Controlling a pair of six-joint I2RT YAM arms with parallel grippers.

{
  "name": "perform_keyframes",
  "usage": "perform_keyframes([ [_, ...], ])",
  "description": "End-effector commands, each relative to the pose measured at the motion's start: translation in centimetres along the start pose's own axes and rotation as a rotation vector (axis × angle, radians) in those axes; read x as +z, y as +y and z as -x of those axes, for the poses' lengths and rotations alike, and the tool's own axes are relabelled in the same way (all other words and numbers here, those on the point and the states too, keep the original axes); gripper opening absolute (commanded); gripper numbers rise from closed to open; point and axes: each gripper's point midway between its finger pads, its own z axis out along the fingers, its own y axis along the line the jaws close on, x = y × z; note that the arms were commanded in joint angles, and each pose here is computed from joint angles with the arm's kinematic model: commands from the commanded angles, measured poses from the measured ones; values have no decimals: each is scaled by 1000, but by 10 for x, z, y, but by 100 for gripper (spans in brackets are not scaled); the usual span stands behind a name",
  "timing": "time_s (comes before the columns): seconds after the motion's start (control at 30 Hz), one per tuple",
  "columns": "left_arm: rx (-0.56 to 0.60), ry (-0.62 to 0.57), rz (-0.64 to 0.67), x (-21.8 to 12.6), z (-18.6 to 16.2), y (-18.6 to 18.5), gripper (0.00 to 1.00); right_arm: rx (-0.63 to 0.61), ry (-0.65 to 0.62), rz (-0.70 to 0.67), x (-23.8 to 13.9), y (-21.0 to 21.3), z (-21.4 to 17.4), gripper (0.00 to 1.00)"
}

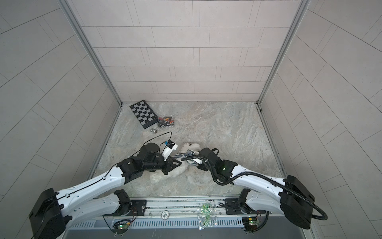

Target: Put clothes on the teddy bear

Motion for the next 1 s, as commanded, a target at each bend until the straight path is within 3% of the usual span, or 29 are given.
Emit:
perform_keyframes([
  [0.0,46,-55,-30,-6,20,-11,0,-21,-9,-44,0,-11,7,19],
  [0.23,51,-55,-10,-8,20,-8,0,-38,-13,-24,4,-6,7,17],
  [0.3,51,-57,-1,-9,21,-6,0,-38,-16,-17,6,-4,8,12],
  [0.37,49,-63,10,-10,22,-4,0,-44,-8,-14,8,-3,8,0],
  [0.53,25,-93,45,-16,25,6,0,-51,-21,-3,-3,-1,11,0],
  [0.73,-57,-161,149,-29,33,39,0,11,-61,64,-38,7,30,0],
  [0.97,-103,-187,249,-37,33,65,0,200,-109,249,-72,34,54,0],
])
